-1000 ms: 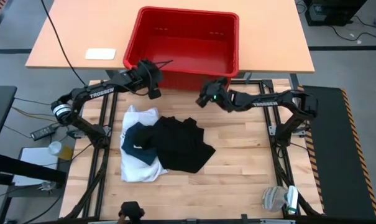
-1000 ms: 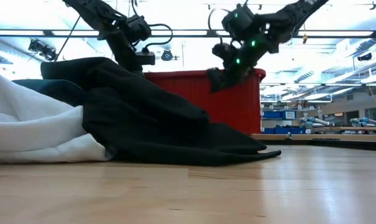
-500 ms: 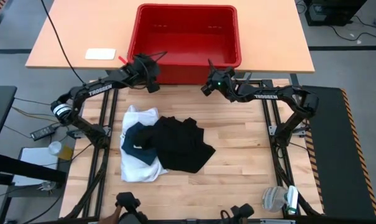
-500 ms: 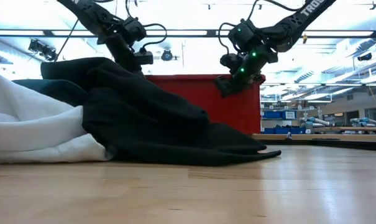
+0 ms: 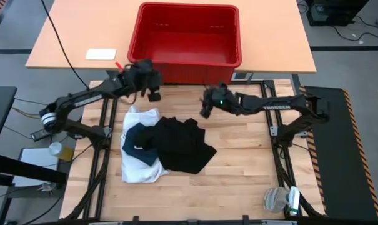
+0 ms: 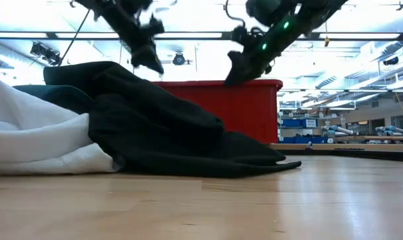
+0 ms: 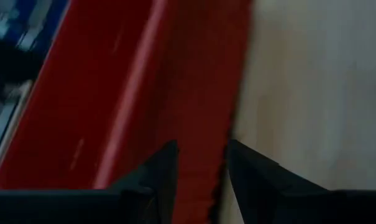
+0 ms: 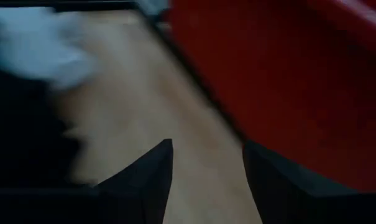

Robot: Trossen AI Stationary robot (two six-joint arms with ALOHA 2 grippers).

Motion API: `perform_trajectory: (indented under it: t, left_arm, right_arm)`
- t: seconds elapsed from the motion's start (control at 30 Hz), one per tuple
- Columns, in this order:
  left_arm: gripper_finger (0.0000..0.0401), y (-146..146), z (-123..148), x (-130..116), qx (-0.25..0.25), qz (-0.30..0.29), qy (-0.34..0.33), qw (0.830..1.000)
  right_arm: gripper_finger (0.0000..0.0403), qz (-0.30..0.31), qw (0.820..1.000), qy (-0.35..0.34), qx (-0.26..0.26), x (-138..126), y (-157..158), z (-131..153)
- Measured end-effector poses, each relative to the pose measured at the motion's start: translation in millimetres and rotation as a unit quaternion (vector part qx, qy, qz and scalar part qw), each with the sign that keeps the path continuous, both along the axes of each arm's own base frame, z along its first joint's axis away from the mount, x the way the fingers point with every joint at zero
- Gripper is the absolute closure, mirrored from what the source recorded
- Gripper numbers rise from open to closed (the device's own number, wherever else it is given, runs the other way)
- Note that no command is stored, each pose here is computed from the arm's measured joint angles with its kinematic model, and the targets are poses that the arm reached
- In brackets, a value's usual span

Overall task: Fold laundry
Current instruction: Fold the black shirt

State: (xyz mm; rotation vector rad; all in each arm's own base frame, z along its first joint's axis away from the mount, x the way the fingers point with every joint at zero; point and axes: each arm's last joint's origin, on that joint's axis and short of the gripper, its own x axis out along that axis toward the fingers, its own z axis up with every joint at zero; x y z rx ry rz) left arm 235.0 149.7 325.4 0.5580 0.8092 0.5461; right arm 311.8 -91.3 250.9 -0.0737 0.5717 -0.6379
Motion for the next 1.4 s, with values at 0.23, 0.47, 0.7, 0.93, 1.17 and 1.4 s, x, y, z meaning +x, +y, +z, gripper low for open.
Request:
perform_trajectory:
  t: [0.23, 0.47, 0.7, 0.93, 1.17, 1.4]
  left_arm:
    - [0.0258, -99, -15, 6, -0.124, -0.116, 0.094, 0.981]
    - [0.0246, -152, -44, 28, -0.246, -0.05, 0.118, 0.961]
    - [0.0205, -188, -25, 33, -0.307, -0.071, 0.095, 0.944]
    - [0.0168, -218, -49, 38, -0.27, -0.064, 0.157, 0.948]
    - [0.0167, -240, -90, 53, -0.096, -0.072, 0.242, 0.963]
    - [0.0318, -239, -76, 54, 0.004, -0.044, 0.254, 0.966]
  right_arm:
    - [0.0202, 0.099, 0.994, -0.022, 0.046, -11, 80, 4]
    - [0.0202, 0.134, 0.987, -0.057, 0.067, -16, 116, -7]
    - [0.0202, 0.131, 0.985, -0.072, 0.089, -15, 131, -10]
    - [0.0202, 0.131, 0.983, -0.09, 0.088, -17, 148, -8]
    - [0.0202, 0.13, 0.983, -0.098, 0.08, -18, 166, -11]
    - [0.0202, 0.13, 0.985, -0.095, 0.068, -19, 174, -13]
